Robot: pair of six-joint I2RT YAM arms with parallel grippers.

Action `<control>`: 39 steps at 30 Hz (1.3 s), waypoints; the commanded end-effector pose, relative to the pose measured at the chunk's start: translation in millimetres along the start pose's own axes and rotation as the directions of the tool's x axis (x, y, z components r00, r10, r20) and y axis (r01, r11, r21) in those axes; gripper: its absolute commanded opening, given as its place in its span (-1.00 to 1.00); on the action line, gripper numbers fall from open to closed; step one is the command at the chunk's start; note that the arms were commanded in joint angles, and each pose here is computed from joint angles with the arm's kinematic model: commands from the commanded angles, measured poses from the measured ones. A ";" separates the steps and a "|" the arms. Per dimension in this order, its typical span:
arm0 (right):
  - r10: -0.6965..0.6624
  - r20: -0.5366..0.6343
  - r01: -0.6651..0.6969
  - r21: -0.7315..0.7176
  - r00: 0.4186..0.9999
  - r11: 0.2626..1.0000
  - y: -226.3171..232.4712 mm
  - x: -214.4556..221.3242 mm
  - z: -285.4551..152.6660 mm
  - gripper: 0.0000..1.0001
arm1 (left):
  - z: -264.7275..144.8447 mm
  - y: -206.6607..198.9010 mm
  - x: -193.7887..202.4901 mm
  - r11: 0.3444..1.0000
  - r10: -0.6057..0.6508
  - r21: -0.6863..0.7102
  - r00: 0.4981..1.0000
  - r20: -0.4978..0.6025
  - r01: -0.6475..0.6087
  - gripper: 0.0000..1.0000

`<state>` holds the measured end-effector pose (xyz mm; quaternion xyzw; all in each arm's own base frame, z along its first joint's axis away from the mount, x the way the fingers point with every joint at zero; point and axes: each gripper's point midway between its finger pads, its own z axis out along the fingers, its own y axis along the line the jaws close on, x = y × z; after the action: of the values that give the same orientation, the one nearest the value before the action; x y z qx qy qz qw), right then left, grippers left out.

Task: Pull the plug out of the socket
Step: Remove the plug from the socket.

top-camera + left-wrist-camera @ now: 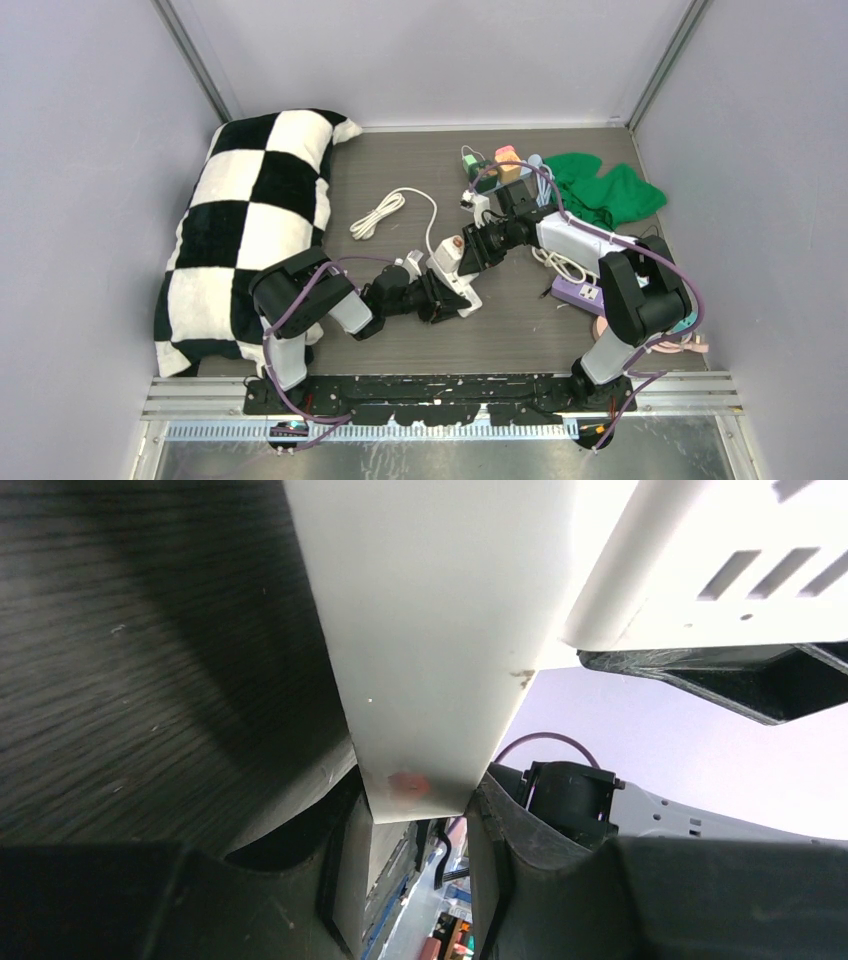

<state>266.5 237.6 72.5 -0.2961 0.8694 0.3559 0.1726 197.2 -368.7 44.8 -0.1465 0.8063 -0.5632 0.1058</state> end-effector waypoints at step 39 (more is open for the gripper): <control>0.137 -0.034 -0.134 0.095 0.990 0.986 -22.6 21.3 -38.4 -0.99 | -9.3 37.7 -49.3 0.991 -0.036 -0.115 0.976 0.217 0.063 -0.99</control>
<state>272.1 210.7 70.6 -0.2401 0.8995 0.3288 0.1584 203.4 -366.7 46.0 -0.1546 0.8013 -0.5646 0.1231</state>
